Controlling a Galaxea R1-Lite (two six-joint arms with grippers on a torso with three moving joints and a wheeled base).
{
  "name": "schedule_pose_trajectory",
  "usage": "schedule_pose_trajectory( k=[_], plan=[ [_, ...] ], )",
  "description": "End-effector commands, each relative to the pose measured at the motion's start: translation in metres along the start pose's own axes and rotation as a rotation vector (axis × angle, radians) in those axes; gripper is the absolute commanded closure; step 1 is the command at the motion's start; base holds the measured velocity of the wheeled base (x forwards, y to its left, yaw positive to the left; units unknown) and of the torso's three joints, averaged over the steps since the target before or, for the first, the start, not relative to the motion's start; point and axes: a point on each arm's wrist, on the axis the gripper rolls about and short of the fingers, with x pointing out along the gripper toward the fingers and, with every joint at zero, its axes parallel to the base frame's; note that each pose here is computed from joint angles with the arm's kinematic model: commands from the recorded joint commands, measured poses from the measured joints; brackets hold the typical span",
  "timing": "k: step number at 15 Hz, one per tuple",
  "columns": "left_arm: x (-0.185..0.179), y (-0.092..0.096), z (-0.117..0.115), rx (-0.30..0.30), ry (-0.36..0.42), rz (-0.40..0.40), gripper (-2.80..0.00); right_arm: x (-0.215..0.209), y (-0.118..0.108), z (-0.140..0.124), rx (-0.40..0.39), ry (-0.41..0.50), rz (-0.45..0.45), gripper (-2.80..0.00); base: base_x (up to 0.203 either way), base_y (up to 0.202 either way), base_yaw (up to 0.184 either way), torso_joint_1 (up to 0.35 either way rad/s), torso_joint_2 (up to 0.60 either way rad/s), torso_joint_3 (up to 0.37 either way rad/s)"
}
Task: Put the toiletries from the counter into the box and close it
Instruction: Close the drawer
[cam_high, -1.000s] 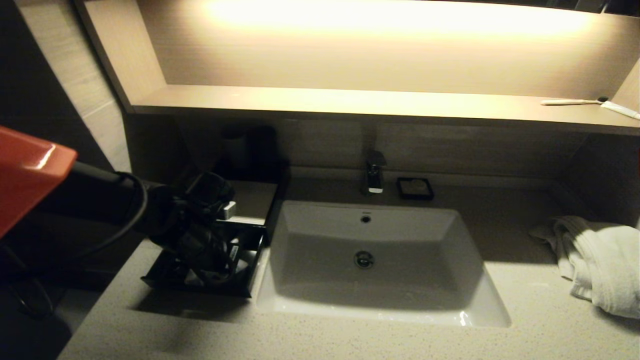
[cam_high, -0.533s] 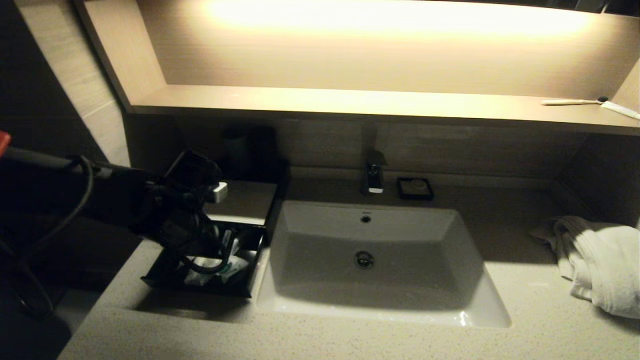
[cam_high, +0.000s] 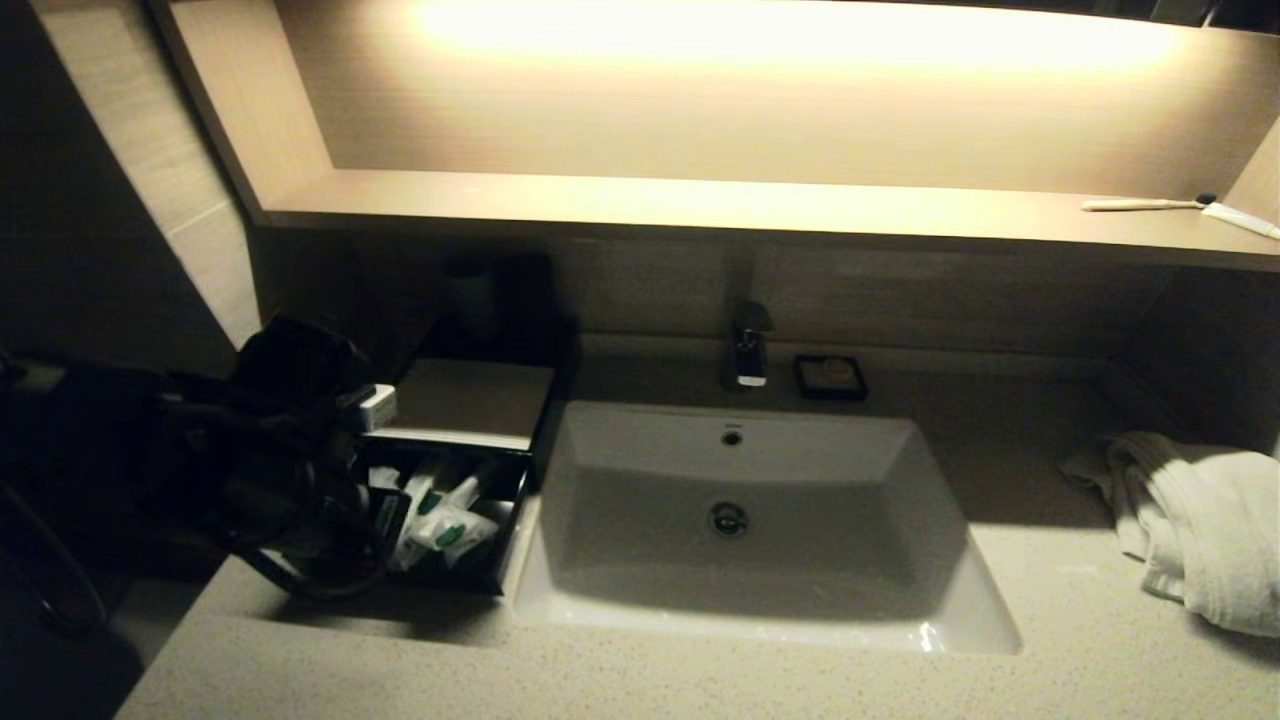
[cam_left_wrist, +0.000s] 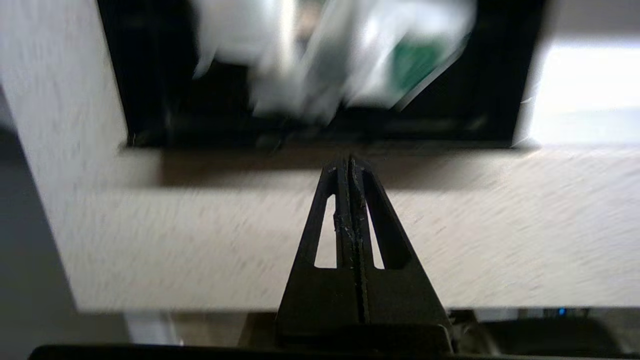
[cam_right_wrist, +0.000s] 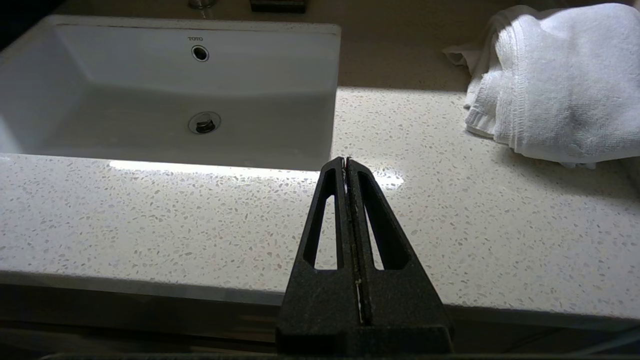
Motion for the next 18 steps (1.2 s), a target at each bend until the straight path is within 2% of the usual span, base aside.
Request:
schedule_pose_trajectory(
  k=[1, 4, 12, 18],
  plan=[
    [0.003, 0.008, -0.015, -0.02, 0.044, 0.02, 0.0, 0.0, 0.0, 0.0, 0.0, 0.0, 0.0, 0.0, 0.0, 0.0, 0.0, 0.0, 0.0, 0.0],
    [0.011, 0.01, -0.026, -0.021, 0.093, 0.026, 0.0, 0.0, 0.0, 0.0, 0.0, 0.0, 0.0, 0.0, 0.0, 0.0, 0.0, 0.0, 0.0, 0.0],
    [0.044, 0.011, -0.029, -0.023, 0.2, 0.038, 0.0, 0.0, 0.0, 0.0, 0.0, 0.0, 0.0, 0.0, 0.0, 0.0, 0.0, 0.0, 0.0, 0.0],
    [0.066, 0.01, -0.022, -0.027, 0.166, 0.036, 0.0, 0.0, 0.0, 0.0, 0.0, 0.0, 0.0, 0.0, 0.0, 0.0, 0.0, 0.0, 0.0, 0.0]
  ],
)
